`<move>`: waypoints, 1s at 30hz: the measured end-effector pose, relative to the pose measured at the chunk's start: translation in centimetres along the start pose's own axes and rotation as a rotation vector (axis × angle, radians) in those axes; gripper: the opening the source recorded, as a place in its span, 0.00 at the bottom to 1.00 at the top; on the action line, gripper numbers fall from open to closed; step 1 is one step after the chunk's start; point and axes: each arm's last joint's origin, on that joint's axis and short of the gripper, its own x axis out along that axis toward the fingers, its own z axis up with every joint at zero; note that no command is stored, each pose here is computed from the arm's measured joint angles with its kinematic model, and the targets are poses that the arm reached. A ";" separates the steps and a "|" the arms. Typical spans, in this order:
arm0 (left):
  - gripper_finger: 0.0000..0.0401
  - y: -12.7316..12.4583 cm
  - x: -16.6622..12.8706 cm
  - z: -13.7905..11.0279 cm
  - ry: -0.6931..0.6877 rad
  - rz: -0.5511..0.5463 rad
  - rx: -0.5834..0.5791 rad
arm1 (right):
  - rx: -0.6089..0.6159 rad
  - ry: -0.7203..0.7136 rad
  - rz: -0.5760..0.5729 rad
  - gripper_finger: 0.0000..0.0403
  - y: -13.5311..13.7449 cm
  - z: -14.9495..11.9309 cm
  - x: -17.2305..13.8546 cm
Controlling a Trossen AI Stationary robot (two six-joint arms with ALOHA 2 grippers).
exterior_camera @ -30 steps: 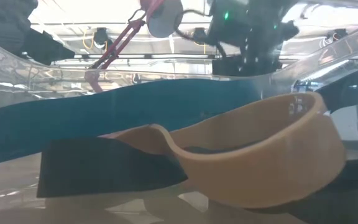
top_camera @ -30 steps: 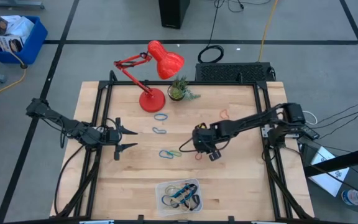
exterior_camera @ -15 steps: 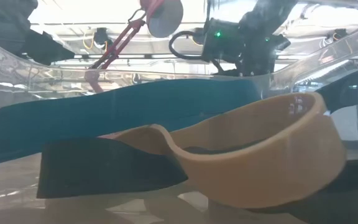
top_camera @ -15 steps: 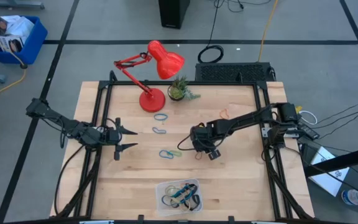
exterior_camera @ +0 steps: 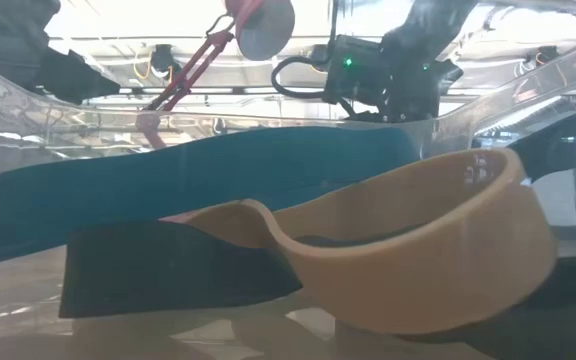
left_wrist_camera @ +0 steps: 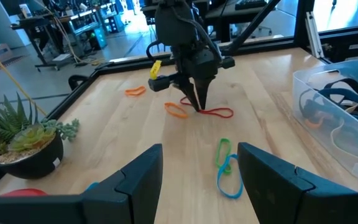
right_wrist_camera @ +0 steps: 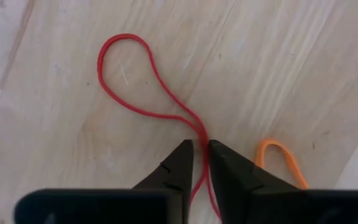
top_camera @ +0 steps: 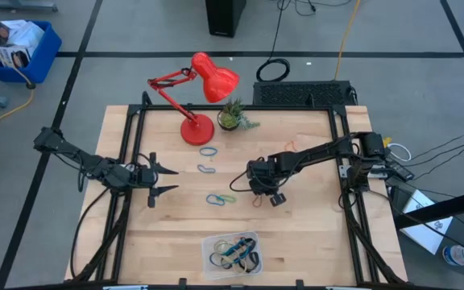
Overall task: Pick and place rubber bands into bin
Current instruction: Put the red rubber band into the transparent bin
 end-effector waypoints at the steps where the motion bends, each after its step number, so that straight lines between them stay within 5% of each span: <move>1: 0.53 0.0 0.0 0.0 0.000 0.000 0.002 | 0.000 0.006 -0.012 0.09 0.0 0.0 0.0; 14: 0.53 0.0 0.0 0.0 0.000 0.000 0.004 | 0.138 -0.128 -0.134 0.00 1.4 1.5 -2.5; 19: 0.53 0.0 0.0 0.0 -0.001 0.000 0.004 | 0.201 -0.317 -0.207 0.00 2.5 2.6 -6.9; 30: 0.53 0.0 0.0 0.1 -0.007 0.000 -0.003 | 0.322 -0.979 -0.408 0.00 5.9 3.5 -19.0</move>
